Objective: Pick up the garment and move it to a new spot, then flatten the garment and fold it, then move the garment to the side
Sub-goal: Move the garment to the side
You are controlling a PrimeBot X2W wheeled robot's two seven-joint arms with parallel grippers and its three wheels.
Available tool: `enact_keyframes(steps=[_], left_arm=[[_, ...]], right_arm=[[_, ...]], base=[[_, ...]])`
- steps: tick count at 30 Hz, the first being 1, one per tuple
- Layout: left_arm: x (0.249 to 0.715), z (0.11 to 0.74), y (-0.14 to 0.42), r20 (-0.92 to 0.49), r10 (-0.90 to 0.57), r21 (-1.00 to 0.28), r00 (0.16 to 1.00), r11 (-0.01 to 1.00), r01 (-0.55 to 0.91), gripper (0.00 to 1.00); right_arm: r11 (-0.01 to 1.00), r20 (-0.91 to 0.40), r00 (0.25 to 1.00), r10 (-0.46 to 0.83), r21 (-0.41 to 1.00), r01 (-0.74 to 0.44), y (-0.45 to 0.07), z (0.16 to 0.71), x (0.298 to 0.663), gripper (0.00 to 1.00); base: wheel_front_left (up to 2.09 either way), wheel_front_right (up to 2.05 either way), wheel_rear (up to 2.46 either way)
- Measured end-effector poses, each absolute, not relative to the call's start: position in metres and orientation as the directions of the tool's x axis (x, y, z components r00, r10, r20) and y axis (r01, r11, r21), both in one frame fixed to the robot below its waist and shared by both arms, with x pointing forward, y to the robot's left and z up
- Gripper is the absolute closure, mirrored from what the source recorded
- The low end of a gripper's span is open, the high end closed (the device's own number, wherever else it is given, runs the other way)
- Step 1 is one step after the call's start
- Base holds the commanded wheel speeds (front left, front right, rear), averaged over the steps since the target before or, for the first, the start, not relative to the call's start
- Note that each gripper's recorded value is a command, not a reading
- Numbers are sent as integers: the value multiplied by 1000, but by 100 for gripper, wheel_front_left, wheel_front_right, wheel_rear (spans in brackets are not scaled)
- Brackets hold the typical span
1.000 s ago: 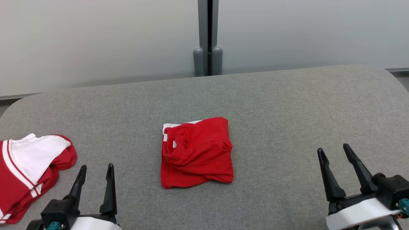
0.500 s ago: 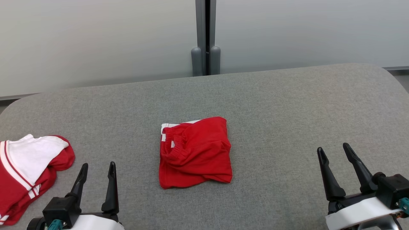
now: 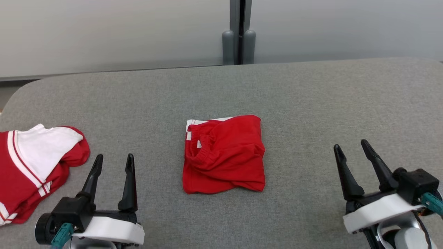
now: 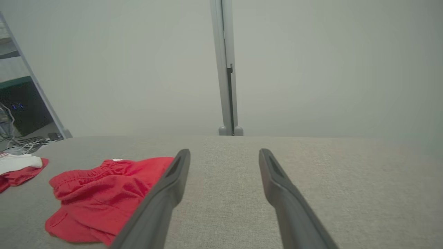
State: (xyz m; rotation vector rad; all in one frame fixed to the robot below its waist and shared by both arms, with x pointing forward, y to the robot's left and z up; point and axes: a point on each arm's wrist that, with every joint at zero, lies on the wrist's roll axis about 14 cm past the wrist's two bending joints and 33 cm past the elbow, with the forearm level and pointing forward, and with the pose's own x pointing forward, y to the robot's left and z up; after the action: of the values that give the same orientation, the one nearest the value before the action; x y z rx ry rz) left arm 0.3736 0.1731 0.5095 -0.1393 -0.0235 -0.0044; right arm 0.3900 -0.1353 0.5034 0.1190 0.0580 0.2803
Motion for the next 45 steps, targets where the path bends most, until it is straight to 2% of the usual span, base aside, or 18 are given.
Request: enact_keyframes(steps=[9,15,18,19,20,21,28,31,38,45], left_arm=[[405,499,172,32,2,-156,999,988,3,0],[417,482,177,1,14,-153,1000,988,-14,0],[420,475,181,-13,22,-148,1000,989,-23,0],[421,474,182,-13,20,-147,1000,989,-21,0],[422,473,182,-16,19,-145,1000,989,-21,0],[424,473,182,-12,17,-143,1000,990,-18,0],[437,479,169,18,-46,-120,999,992,48,0],[444,482,156,35,-101,-100,994,990,104,0],[462,489,106,59,-258,-98,964,960,263,0],[476,499,35,86,-460,-92,884,880,466,0]], right_arm=[[869,-142,874,465,261,-420,-49,455,438,0],[815,-329,756,566,359,-454,-3,387,429,0],[793,-380,701,603,377,-478,12,370,422,1],[787,-383,693,611,384,-482,15,368,422,49],[783,-384,687,617,387,-487,18,368,423,68],[781,-379,687,619,390,-488,19,369,423,100],[789,-345,716,608,365,-494,8,375,422,100],[817,-346,746,569,337,-467,-14,374,422,100],[916,-389,832,396,231,-328,-104,368,415,100],[988,-453,878,154,90,-127,-213,365,388,100]], base=[[0,0,0],[0,0,0],[0,0,0],[0,0,0],[0,0,0],[0,0,0],[0,0,0],[0,0,0],[0,0,0],[0,0,0]])
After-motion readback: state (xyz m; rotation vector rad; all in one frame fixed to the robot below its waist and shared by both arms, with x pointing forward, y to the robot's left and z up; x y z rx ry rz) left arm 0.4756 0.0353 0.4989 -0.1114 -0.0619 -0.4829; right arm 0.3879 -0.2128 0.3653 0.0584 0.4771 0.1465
